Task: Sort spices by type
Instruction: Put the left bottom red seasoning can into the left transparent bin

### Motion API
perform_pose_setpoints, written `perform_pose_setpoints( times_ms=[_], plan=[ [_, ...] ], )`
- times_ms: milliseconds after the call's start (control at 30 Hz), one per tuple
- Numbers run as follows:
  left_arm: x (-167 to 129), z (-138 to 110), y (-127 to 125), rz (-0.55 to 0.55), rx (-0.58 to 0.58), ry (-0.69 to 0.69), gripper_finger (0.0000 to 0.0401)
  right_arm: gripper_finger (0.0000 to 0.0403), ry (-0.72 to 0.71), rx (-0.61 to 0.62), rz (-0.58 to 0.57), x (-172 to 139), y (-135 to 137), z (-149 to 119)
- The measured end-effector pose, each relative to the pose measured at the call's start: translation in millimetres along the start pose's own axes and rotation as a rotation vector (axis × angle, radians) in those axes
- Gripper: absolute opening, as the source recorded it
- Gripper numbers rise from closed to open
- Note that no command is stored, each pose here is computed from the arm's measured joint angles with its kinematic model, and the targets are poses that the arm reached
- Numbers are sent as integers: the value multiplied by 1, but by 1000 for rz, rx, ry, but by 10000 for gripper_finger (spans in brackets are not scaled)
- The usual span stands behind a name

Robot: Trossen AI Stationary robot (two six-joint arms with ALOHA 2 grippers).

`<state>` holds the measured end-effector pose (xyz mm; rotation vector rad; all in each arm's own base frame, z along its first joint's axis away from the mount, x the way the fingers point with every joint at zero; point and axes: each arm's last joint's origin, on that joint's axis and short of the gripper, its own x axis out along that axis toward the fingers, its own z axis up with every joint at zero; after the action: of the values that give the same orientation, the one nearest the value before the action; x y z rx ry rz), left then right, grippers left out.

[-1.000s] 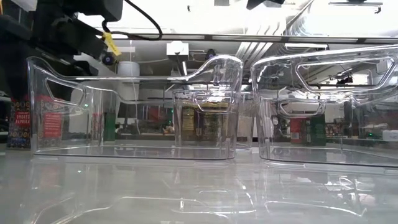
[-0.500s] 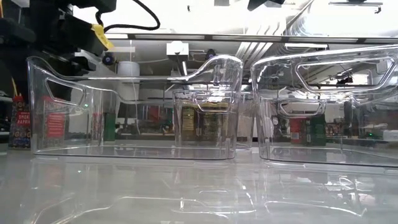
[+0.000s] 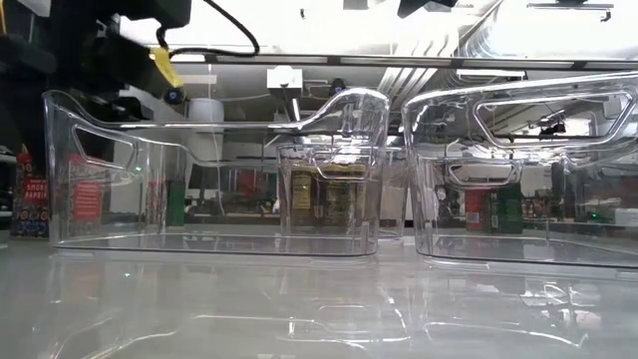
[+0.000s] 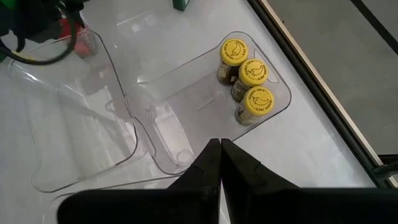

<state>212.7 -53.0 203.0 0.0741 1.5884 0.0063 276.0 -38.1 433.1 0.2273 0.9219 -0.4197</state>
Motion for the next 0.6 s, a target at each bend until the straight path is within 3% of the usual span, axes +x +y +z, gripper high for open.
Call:
perform_pose_setpoints(
  times_ms=[233,333,467,600],
  plan=[
    [18,8,-2,17,10,88,262,0,-1,-4,1,0,0,0],
    [19,8,-2,19,11,94,242,0,-2,-4,1,0,0,0],
    [5,3,-1,16,-8,81,188,0,-1,-4,1,0,0,0],
    [-20,-13,6,19,-62,75,188,0,-2,-4,1,0,0,0]
  ],
)
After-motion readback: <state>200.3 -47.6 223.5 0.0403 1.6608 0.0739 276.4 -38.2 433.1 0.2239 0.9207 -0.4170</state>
